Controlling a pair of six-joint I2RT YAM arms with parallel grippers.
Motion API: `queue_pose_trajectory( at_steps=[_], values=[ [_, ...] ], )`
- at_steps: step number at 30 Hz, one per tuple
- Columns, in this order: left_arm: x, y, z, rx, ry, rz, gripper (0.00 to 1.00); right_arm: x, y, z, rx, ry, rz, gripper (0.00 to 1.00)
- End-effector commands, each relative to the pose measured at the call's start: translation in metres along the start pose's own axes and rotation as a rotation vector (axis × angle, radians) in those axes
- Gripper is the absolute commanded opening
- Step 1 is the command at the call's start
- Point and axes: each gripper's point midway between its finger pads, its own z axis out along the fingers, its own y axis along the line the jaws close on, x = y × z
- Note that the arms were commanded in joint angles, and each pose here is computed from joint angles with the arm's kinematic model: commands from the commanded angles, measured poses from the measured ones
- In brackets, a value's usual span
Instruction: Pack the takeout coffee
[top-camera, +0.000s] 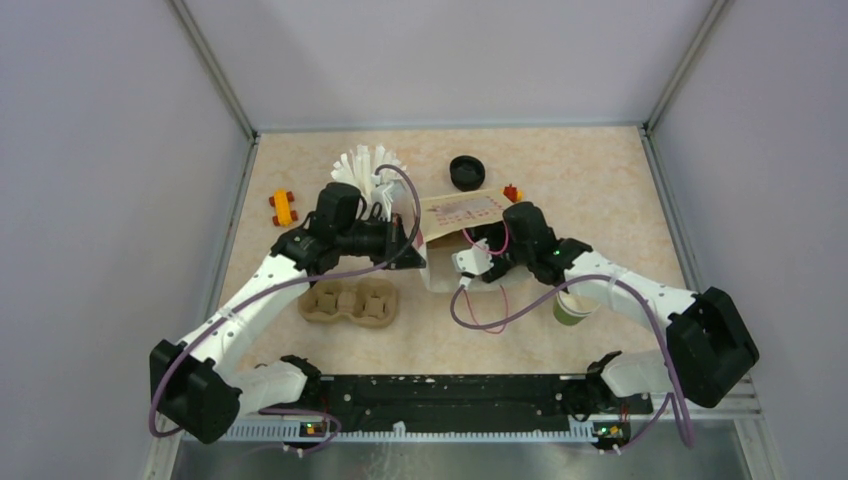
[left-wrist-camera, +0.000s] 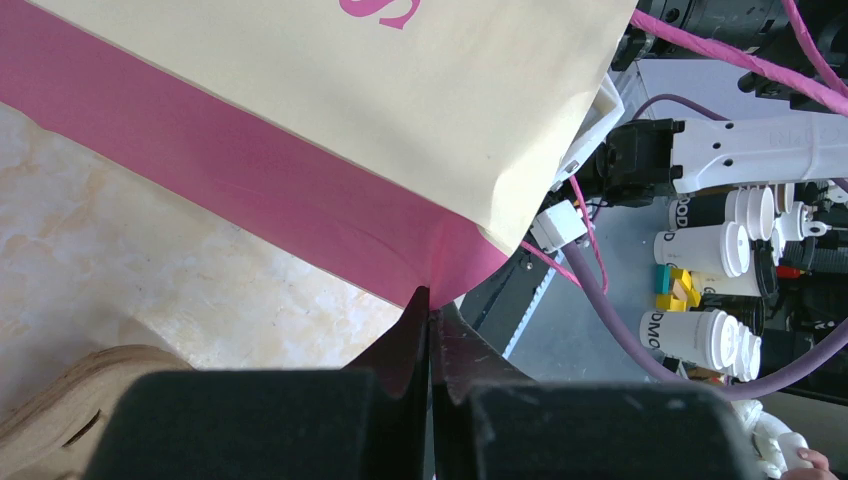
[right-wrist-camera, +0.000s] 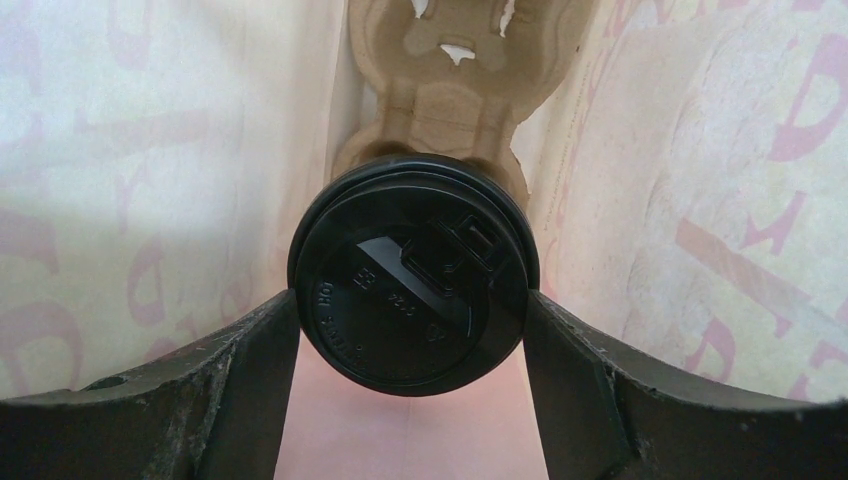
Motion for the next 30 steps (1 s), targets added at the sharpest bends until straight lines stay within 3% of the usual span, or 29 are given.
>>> queue_pose_trajectory(
  at_steps=[1,3,5,6,24,30],
  values=[
    [-0.020,-0.019,-0.004,0.046,-0.046,0.042,0.00,0.007,-0.006,-0.012,-0.019,0.022,0.076,0.75],
    [-0.021,-0.018,-0.004,0.040,-0.047,0.042,0.00,0.002,-0.013,-0.018,-0.020,0.011,0.083,0.77],
    [-0.023,-0.017,-0.003,0.039,-0.049,0.045,0.00,-0.002,-0.015,-0.021,-0.025,0.001,0.085,0.91],
    [-0.023,-0.017,-0.003,0.038,-0.049,0.045,0.00,-0.004,-0.017,-0.022,-0.022,0.000,0.082,0.92],
    [-0.029,-0.014,0.000,0.021,-0.062,0.035,0.00,-0.009,-0.025,-0.038,0.004,-0.006,0.104,0.85],
    [-0.032,-0.014,0.001,0.021,-0.060,0.033,0.00,-0.011,-0.034,-0.045,0.031,-0.008,0.112,0.90]
  ],
)
